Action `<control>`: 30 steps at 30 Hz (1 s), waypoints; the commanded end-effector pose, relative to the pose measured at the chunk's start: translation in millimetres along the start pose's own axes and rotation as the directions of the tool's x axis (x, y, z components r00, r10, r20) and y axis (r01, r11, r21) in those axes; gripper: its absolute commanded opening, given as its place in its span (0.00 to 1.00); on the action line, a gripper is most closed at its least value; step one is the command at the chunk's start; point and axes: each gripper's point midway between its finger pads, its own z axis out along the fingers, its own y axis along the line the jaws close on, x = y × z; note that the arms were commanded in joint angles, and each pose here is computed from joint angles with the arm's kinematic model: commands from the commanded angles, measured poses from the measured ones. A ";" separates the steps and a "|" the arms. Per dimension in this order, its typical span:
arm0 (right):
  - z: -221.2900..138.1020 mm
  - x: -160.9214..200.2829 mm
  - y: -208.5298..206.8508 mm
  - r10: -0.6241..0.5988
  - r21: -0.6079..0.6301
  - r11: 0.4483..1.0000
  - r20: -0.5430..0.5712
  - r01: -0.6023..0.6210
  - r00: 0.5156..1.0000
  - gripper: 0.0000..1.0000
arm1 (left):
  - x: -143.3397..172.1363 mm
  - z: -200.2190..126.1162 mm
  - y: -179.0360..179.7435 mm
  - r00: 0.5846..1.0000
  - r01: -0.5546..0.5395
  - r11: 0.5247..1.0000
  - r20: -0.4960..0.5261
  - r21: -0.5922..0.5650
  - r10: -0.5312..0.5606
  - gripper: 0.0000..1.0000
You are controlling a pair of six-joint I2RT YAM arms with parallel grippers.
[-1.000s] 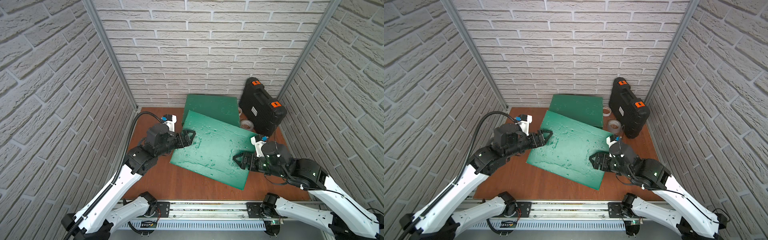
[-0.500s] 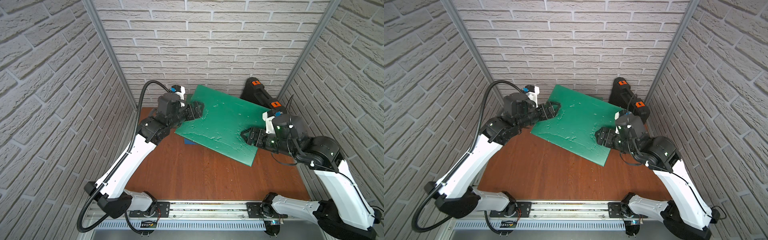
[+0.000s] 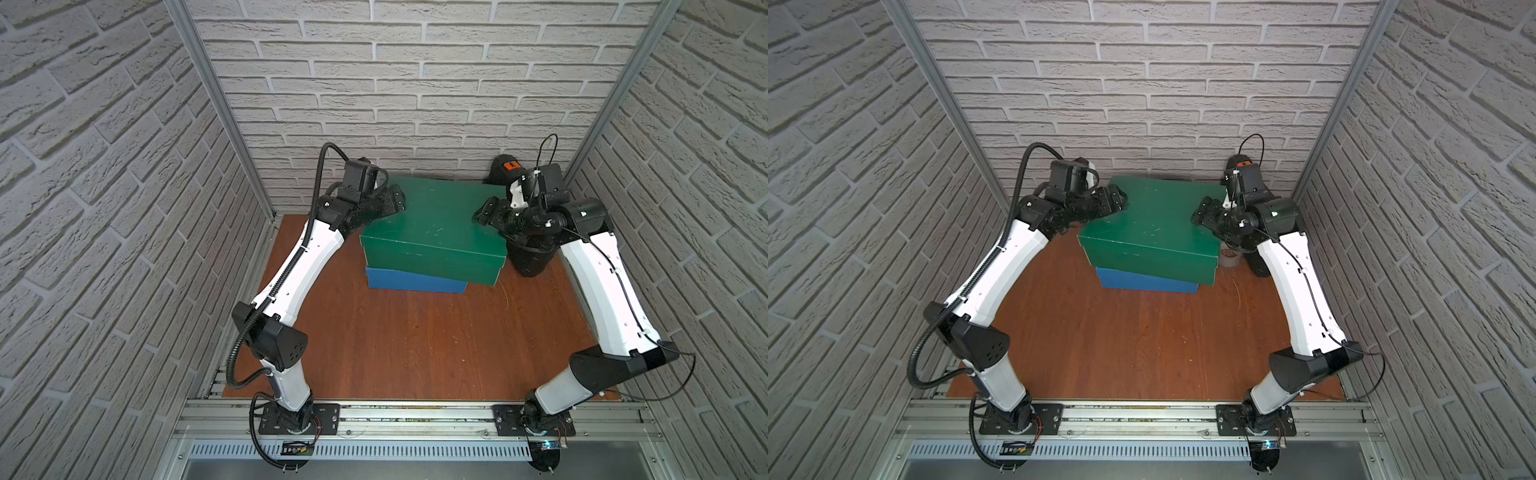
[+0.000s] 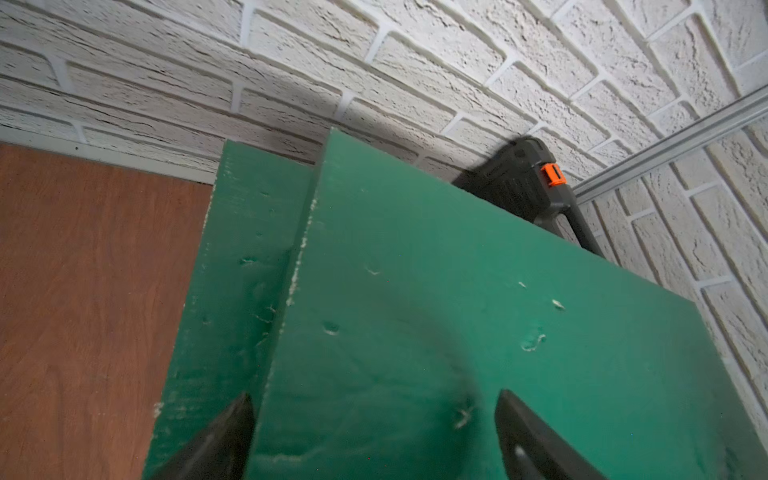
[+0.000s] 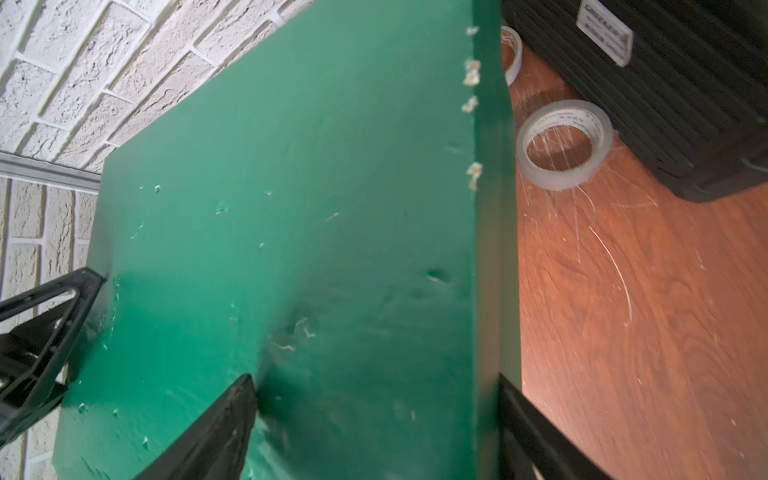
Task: Stack the shoeboxes
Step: Place the shoebox at the shoebox.
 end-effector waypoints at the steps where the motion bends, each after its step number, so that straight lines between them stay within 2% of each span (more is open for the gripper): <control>1: 20.7 7.7 69.1 -0.104 -0.291 0.954 -0.084 0.075 0.991 0.83 | 18.8 -24.6 -104.9 0.994 0.021 0.913 -0.106 0.408 0.024 0.89; 10: 59.7 -11.4 28.4 -0.083 -0.170 0.983 -0.093 0.066 0.992 0.83 | 19.0 -1.7 -83.0 0.992 0.026 0.934 -0.124 0.357 0.019 0.90; 14: 67.5 -22.8 11.9 -0.089 -0.120 0.990 -0.068 0.080 0.994 0.88 | 13.1 1.1 -63.9 0.995 0.016 0.950 -0.103 0.312 0.017 0.94; 19: 76.4 -31.5 11.6 -0.115 -0.116 0.987 -0.050 0.108 0.992 0.92 | 1.9 4.7 -38.6 0.997 0.010 0.965 -0.073 0.262 0.010 0.98; 25: 63.3 -54.3 10.8 -0.140 -0.099 0.985 0.035 0.143 0.990 1.00 | -20.1 -4.9 -12.6 0.999 -0.022 0.975 -0.022 0.220 0.028 0.98; 30: 26.2 -75.8 10.9 -0.171 -0.080 0.980 0.150 0.184 0.974 1.00 | -44.3 -39.4 -2.8 0.996 -0.068 0.976 0.066 0.207 0.056 0.98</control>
